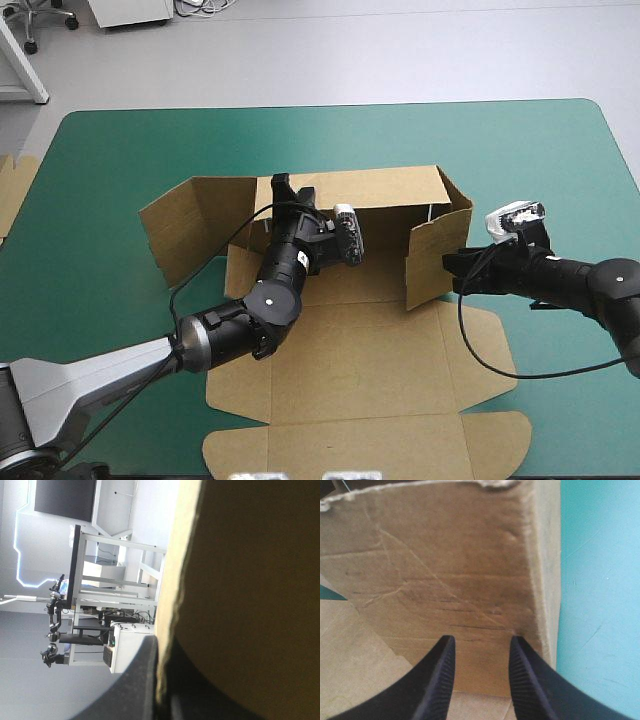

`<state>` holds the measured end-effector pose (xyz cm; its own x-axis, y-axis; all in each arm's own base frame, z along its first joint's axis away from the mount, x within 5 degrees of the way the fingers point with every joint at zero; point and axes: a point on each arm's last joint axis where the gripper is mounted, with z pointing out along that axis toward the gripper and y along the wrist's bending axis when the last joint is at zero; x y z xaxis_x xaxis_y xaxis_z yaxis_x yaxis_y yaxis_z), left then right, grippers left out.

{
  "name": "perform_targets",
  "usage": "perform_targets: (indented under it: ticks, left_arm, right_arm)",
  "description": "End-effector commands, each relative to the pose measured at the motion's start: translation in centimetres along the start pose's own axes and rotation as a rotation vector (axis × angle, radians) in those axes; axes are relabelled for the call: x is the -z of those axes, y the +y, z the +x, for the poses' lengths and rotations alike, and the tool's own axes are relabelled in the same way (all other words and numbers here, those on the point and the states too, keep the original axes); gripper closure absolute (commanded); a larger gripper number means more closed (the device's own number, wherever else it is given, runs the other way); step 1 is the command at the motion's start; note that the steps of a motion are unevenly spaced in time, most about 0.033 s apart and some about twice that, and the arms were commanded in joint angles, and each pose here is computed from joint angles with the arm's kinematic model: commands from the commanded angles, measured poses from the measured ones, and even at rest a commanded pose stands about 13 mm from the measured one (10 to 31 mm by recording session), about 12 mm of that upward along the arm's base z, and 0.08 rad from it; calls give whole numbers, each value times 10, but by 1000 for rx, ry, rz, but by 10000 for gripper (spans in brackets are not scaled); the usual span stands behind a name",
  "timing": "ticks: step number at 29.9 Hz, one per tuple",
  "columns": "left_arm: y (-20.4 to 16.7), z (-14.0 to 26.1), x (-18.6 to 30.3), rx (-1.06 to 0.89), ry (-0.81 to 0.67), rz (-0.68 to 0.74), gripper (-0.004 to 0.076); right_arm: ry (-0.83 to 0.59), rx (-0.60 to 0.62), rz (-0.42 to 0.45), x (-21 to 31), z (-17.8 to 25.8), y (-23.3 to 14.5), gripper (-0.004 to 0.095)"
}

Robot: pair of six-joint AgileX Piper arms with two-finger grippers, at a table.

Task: Fold the box

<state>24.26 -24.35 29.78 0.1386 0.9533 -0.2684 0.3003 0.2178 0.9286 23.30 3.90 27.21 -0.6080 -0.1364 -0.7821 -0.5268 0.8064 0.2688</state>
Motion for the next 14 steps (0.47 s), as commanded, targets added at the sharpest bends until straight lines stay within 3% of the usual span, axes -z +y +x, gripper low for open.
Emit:
perform_targets:
  ticks: [1, 7, 14]
  left_arm:
    - [26, -8, 12, 24, -72, -101, 734]
    - [25, -8, 12, 8, -74, -98, 734]
    - [25, -9, 12, 3, -79, -94, 734]
  right_arm:
    - [-96, 14, 11, 5, -9, 2, 551]
    - [-164, 57, 25, 6, -14, 1, 551]
    - [-198, 164, 113, 6, -18, -6, 551]
